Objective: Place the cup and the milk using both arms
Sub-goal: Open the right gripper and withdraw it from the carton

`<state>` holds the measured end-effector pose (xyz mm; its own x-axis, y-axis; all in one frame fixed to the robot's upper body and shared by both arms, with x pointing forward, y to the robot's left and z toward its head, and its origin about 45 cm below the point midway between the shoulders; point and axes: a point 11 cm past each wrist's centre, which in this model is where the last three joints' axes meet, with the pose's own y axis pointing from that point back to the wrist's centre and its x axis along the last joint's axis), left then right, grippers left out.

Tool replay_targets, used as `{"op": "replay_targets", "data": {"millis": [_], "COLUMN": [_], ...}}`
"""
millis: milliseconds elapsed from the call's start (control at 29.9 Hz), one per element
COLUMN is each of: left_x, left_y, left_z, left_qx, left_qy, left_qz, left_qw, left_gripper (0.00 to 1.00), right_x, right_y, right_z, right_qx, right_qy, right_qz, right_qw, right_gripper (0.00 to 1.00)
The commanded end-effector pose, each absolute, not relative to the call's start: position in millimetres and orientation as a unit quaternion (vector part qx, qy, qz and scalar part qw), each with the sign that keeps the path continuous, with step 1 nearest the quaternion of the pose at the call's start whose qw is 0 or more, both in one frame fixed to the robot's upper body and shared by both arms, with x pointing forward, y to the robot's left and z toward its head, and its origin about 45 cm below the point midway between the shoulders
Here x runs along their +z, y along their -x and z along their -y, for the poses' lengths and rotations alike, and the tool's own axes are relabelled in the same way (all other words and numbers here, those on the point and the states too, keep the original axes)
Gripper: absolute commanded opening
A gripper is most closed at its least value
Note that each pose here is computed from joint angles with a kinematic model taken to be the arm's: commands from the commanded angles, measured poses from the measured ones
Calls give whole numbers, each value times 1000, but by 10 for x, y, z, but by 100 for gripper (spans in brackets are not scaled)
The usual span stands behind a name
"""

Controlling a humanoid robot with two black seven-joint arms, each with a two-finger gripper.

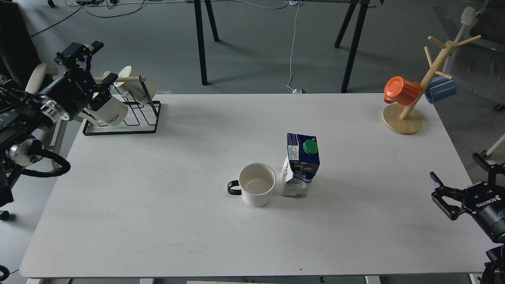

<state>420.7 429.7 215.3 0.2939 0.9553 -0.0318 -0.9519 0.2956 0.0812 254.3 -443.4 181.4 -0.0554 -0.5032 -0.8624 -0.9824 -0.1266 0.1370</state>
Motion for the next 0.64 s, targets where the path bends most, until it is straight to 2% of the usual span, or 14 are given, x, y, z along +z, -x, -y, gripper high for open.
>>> {"op": "replay_targets", "data": {"millis": [0,201,603], "left_x": [2136,2140,2106], "left_y": [-4197,-4189,-4163], "left_z": [-4298,-4321,-4339], "left_qx": [593,595,598], "left_qy": [-23,-25,-24], "left_qz": [-39,-38,-43], "left_qw": [804,803,800], "left_gripper": [94,94,94], "right_x": [2075,2181,2150], "right_y": [-2935,-3359,-3681], "right_z": [4523,4473,4342], "right_qx": [374,350,340], "right_qy": [647,664,672], "right_qz": [-593,-588,-588], "right_qw": [300,302,296], "right_gripper": [98,98,98]}}
